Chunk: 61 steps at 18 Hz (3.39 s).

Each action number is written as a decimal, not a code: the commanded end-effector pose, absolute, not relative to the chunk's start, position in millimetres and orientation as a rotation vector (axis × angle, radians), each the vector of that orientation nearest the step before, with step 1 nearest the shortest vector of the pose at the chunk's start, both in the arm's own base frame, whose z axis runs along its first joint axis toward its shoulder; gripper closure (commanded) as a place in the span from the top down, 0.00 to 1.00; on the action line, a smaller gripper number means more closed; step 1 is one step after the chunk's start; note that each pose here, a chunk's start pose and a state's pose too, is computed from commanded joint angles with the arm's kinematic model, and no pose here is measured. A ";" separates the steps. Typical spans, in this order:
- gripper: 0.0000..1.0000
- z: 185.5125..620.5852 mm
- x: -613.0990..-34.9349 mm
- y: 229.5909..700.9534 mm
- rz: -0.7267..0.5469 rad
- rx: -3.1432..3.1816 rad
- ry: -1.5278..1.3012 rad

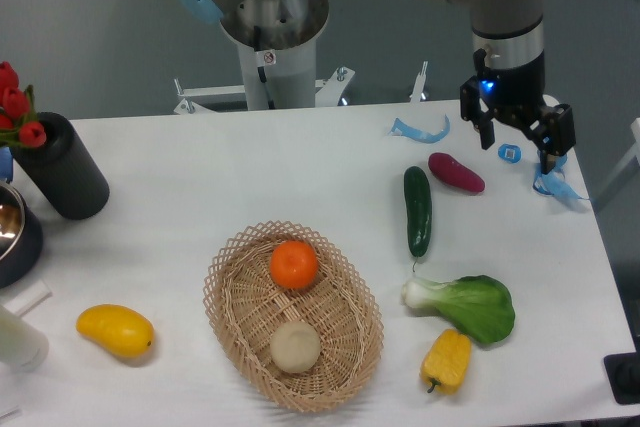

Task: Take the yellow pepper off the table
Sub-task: 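Open the gripper above the purple sweet potato, then move the open gripper down toward the yellow bell pepper beside the bok choy, then lower the gripper around the yellow bell pepper and close on it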

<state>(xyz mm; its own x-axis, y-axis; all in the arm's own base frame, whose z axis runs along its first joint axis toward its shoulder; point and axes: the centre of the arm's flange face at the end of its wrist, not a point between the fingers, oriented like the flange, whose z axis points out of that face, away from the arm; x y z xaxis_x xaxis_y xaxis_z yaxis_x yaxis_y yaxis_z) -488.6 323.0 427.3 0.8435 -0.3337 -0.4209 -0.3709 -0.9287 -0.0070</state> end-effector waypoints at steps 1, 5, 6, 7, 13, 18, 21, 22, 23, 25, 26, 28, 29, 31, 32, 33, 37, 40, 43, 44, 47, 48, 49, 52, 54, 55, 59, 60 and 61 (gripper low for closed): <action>1.00 426.4 -489.0 323.3 0.642 -2.930 0.566; 1.00 426.2 -489.6 324.6 0.640 -2.929 0.550; 1.00 425.3 -489.5 325.5 0.638 -2.929 0.552; 1.00 424.5 -489.9 325.6 0.636 -2.930 0.553; 1.00 415.6 -496.1 344.3 0.550 -2.846 0.299; 1.00 404.8 -499.4 373.6 0.498 -2.833 0.175; 1.00 385.9 -512.4 409.9 0.468 -2.829 0.186; 1.00 380.9 -517.1 418.5 0.474 -2.821 0.147; 1.00 376.5 -521.9 429.4 0.479 -2.812 0.101; 1.00 365.9 -529.4 449.2 0.476 -2.817 0.090; 1.00 359.7 -530.9 454.4 0.472 -2.821 0.095; 1.00 340.3 -535.7 460.5 0.440 -2.838 0.095; 1.00 320.0 -538.4 465.7 0.406 -2.855 0.101; 1.00 299.2 -538.3 479.4 0.368 -2.867 0.119; 1.00 289.8 -539.9 481.7 0.353 -2.874 0.119; 1.00 280.4 -541.4 483.8 0.337 -2.882 0.120; 1.00 252.7 -548.8 492.0 0.298 -2.900 0.123; 1.00 241.9 -548.2 496.1 0.275 -2.903 0.112; 1.00 226.9 -548.8 499.1 0.251 -2.914 0.107; 1.00 225.0 -548.8 502.9 0.251 -2.912 0.111; 1.00 218.4 -549.9 509.2 0.248 -2.909 0.121; 1.00 218.4 -549.5 512.0 0.239 -2.897 0.125; 1.00 217.1 -550.0 512.7 0.225 -2.886 0.123; 1.00 214.8 -550.0 515.1 0.213 -2.879 0.111; 1.00 211.4 -549.4 516.1 0.207 -2.881 0.113; 1.00 210.2 -548.7 517.0 0.205 -2.882 0.113; 1.00 204.4 -547.0 521.2 0.196 -2.885 0.121; 1.00 203.3 -547.0 521.3 0.194 -2.886 0.121; 1.00 202.1 -545.5 523.0 0.192 -2.886 0.125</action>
